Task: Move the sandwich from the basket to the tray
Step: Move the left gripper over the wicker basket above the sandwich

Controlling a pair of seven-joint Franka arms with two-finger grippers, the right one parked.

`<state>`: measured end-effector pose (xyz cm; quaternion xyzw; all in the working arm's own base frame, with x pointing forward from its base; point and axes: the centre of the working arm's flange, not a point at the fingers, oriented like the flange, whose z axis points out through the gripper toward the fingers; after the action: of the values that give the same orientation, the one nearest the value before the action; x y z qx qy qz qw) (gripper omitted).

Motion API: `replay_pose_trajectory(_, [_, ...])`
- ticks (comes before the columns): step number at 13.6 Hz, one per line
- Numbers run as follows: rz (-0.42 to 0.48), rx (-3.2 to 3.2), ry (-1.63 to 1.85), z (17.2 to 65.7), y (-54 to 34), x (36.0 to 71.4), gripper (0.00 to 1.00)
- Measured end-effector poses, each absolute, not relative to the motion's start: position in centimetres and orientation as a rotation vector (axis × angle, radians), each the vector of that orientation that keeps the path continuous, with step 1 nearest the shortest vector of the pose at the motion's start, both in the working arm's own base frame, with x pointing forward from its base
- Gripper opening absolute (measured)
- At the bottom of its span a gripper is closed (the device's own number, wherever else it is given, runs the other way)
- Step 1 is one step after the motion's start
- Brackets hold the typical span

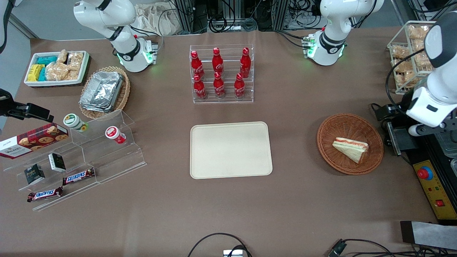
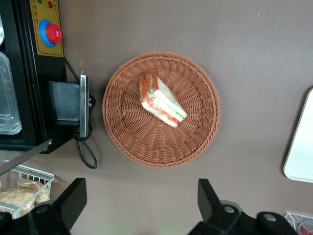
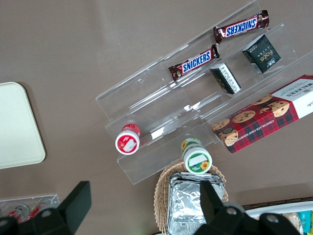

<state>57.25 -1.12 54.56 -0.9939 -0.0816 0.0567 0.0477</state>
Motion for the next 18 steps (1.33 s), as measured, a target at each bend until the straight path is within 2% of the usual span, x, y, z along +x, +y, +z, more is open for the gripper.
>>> replay_pose_trajectory(8, [0.211, -3.029, -0.299, 53.7, 0.9, 58.3, 1.0])
replay_pose_trajectory(10, [0.236, -3.026, -0.332, 52.3, 1.9, 58.6, 1.0])
replay_pose_trajectory(15, [0.224, -3.023, -0.58, 47.6, 4.4, 58.6, 1.0])
replay_pose_trajectory(18, [0.177, -3.041, -0.713, 43.8, 4.6, 58.3, 1.0])
